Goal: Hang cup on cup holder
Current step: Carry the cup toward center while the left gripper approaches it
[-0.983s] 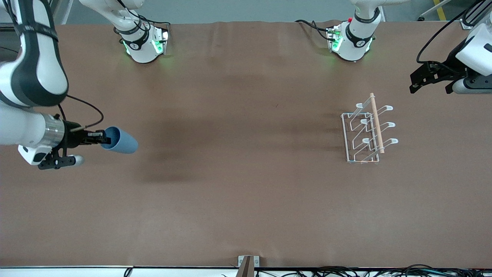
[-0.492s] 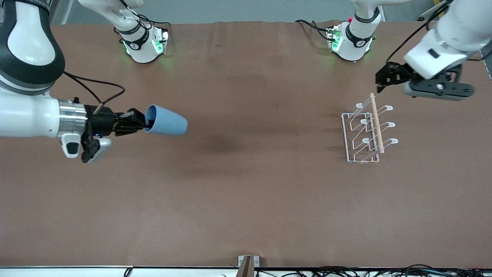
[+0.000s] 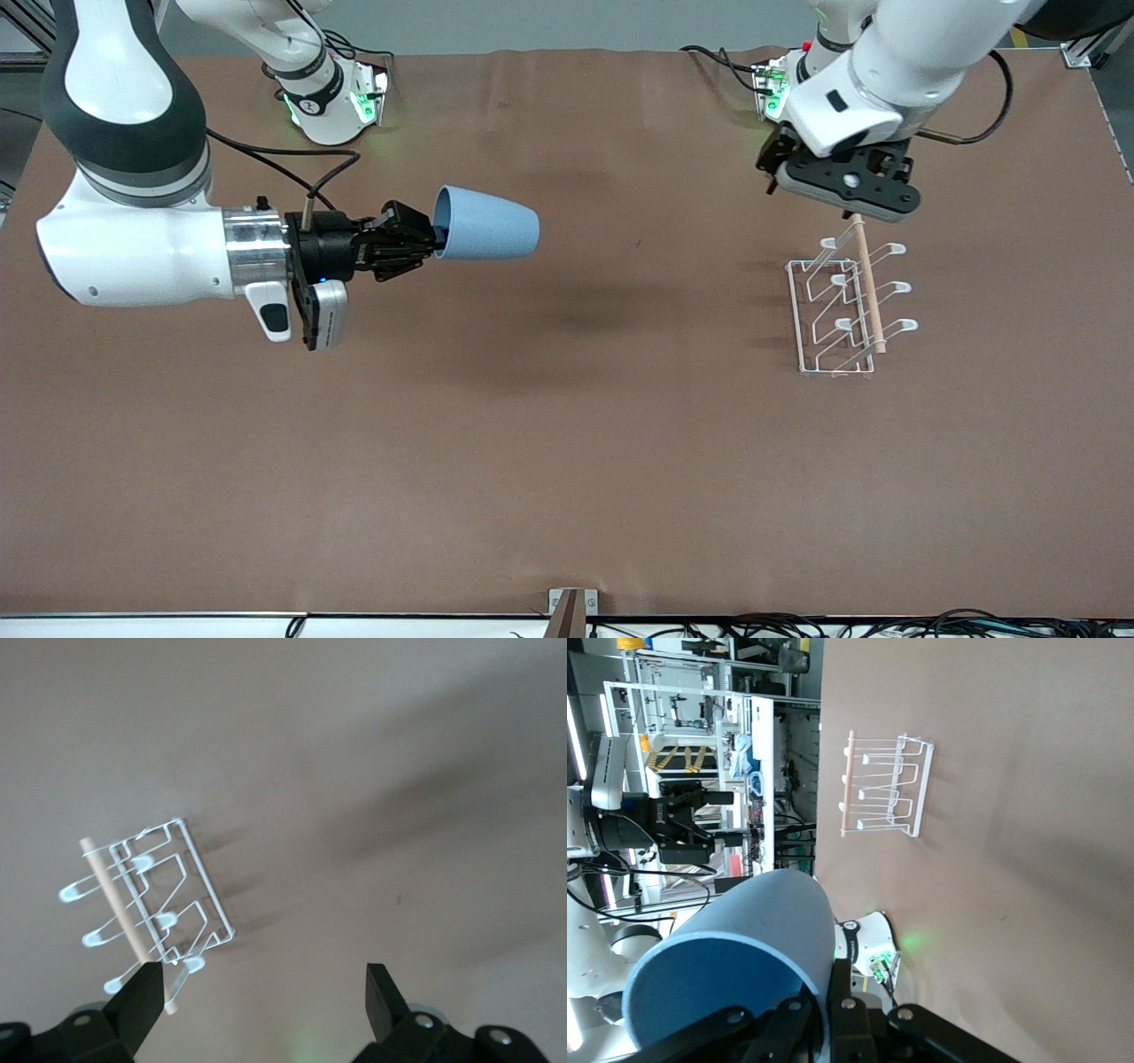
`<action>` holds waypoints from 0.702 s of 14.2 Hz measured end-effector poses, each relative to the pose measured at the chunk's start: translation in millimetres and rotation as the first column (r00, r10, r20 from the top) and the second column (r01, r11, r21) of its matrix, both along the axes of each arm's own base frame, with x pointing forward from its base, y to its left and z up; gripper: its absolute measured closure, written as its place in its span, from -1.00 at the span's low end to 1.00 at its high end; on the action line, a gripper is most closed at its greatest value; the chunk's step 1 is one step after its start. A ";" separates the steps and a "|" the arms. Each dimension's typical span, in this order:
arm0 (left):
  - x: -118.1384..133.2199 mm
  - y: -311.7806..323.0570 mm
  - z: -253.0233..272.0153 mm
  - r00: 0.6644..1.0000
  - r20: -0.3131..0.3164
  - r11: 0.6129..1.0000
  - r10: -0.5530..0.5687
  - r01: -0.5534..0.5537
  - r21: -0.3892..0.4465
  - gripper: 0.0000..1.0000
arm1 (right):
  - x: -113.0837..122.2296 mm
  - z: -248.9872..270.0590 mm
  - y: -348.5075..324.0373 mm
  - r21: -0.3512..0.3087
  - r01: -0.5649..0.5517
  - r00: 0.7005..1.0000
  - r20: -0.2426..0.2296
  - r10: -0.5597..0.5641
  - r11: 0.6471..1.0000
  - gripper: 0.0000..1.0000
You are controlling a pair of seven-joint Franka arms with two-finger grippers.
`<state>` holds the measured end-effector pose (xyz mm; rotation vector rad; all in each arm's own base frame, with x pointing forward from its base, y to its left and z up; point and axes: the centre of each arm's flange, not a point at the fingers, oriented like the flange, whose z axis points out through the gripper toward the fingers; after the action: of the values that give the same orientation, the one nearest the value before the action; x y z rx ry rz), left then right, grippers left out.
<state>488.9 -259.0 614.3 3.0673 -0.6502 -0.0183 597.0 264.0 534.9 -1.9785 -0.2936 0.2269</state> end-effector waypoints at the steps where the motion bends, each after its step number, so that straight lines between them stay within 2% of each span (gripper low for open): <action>1: -3.3 -11.3 3.2 1.000 0.005 1.000 -0.023 0.023 -0.007 -1.00 | -2.3 -2.2 7.3 0.010 -0.010 1.000 -0.012 0.011 1.000 0.82; 3: -13.6 -38.6 8.3 0.997 0.016 0.997 -0.078 0.079 -0.022 -1.00 | -7.2 -11.1 26.5 0.031 -0.033 0.999 -0.037 0.034 0.999 0.74; 5: -25.4 -69.6 15.8 0.989 0.039 0.989 -0.140 0.142 -0.049 -1.00 | -12.4 -19.7 44.5 0.044 -0.055 0.997 -0.057 0.057 0.998 0.90; 10: -43.9 -121.0 32.1 0.966 0.116 0.962 -0.231 0.245 -0.118 -1.00 | -11.0 -22.0 51.7 0.103 -0.032 0.993 -0.106 0.043 0.994 0.90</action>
<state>445.0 -380.1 646.4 2.8609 -0.9809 0.1735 586.0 315.7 512.9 -1.8549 -0.2672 0.3366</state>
